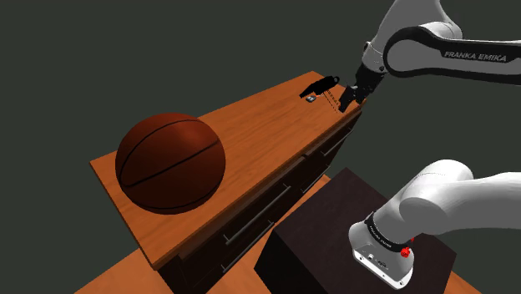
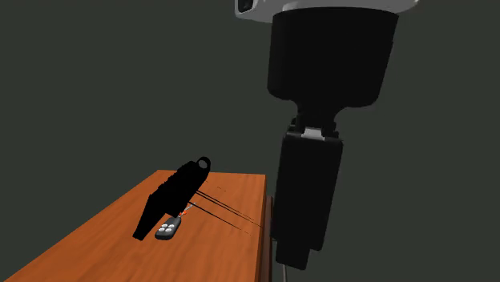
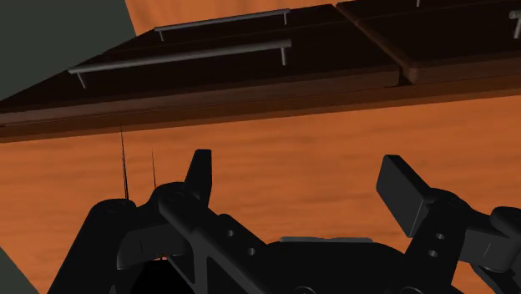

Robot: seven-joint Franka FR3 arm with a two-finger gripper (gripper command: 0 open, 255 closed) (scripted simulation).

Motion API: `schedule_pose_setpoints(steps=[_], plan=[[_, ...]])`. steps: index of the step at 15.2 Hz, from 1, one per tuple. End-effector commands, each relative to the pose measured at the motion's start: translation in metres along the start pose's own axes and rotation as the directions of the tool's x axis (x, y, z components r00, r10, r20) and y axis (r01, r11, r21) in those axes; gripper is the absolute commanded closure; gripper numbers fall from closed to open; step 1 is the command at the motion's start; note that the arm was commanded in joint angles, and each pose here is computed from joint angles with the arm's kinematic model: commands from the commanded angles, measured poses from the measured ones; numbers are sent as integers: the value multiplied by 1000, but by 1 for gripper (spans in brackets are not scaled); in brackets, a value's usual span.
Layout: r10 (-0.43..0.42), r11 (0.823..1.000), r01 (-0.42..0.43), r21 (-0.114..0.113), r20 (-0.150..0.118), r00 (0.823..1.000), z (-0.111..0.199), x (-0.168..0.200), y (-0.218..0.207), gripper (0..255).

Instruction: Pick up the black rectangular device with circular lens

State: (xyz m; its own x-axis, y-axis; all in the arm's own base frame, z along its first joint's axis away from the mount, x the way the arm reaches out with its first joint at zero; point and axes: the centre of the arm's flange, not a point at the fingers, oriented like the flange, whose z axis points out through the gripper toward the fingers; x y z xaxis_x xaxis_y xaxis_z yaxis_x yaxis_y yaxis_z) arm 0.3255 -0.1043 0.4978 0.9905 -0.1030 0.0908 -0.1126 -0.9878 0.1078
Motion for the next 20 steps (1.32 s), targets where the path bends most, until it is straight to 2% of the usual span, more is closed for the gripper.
schedule_pose_setpoints(steps=[1,8,15,16,20], plan=[[-12,1000,12,-1,-47,999,14,8,19,0],[-47,999,48,-2,-198,979,61,38,81,0],[-81,997,83,-9,-343,936,104,78,141,0],[-84,996,86,-10,-357,930,108,82,147,0],[-84,996,86,-10,-357,930,129,80,145,0]])
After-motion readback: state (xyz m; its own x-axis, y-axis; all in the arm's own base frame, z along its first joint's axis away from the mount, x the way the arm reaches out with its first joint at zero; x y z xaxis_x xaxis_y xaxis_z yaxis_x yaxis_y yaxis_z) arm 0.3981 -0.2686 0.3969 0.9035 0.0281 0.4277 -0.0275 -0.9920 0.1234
